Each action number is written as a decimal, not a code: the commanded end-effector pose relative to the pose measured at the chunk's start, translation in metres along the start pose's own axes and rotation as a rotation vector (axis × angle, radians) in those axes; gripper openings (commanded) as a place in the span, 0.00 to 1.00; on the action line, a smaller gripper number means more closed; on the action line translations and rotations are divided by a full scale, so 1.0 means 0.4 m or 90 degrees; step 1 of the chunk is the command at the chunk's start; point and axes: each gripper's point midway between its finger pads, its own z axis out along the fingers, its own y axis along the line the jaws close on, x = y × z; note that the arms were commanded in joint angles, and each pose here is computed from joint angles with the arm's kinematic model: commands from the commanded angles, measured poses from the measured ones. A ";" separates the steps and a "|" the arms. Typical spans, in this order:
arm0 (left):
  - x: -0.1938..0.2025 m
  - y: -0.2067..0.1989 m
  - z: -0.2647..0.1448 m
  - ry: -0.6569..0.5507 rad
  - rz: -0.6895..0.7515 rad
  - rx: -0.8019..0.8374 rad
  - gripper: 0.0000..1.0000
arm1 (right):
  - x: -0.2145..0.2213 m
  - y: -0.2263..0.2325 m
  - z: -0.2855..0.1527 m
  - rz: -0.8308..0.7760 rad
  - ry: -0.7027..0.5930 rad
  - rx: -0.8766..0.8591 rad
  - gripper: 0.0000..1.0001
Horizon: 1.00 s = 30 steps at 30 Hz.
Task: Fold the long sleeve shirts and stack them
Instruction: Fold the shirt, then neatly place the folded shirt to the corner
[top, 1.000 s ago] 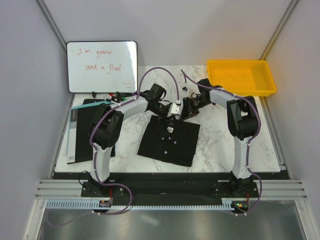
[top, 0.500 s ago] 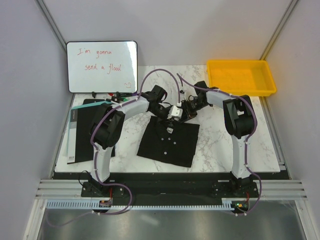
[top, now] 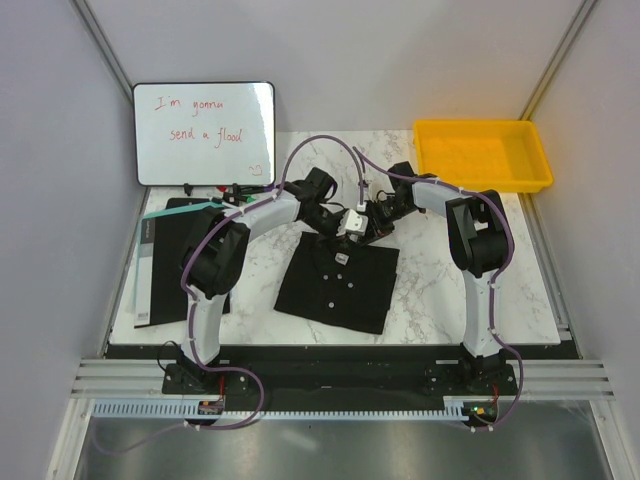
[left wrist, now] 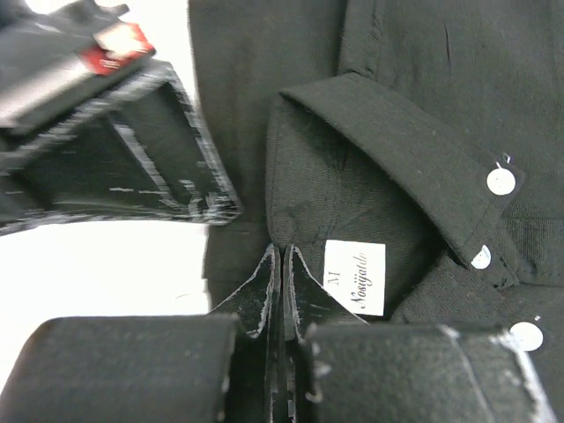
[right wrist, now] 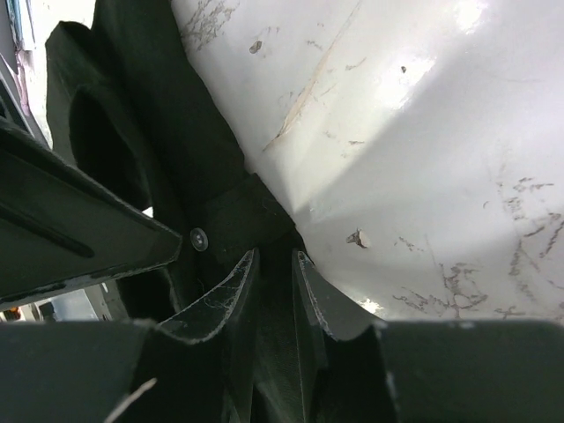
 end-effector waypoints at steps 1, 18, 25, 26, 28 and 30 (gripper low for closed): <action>-0.072 0.085 -0.039 -0.010 0.018 -0.059 0.02 | 0.006 -0.037 0.020 -0.026 0.014 0.030 0.29; 0.030 0.084 -0.028 0.051 -0.013 -0.067 0.02 | -0.012 -0.042 0.002 -0.051 0.012 0.054 0.30; 0.035 0.088 -0.049 0.066 -0.029 -0.084 0.02 | -0.031 -0.042 -0.004 -0.055 0.006 0.060 0.30; 0.039 0.091 -0.053 0.070 -0.030 -0.088 0.02 | -0.032 -0.041 -0.003 -0.057 0.006 0.060 0.30; 0.047 0.096 -0.062 0.073 -0.036 -0.094 0.02 | -0.031 -0.043 -0.003 -0.055 0.007 0.061 0.30; 0.050 0.097 -0.065 0.071 -0.038 -0.095 0.02 | -0.029 -0.044 -0.003 -0.053 0.008 0.060 0.30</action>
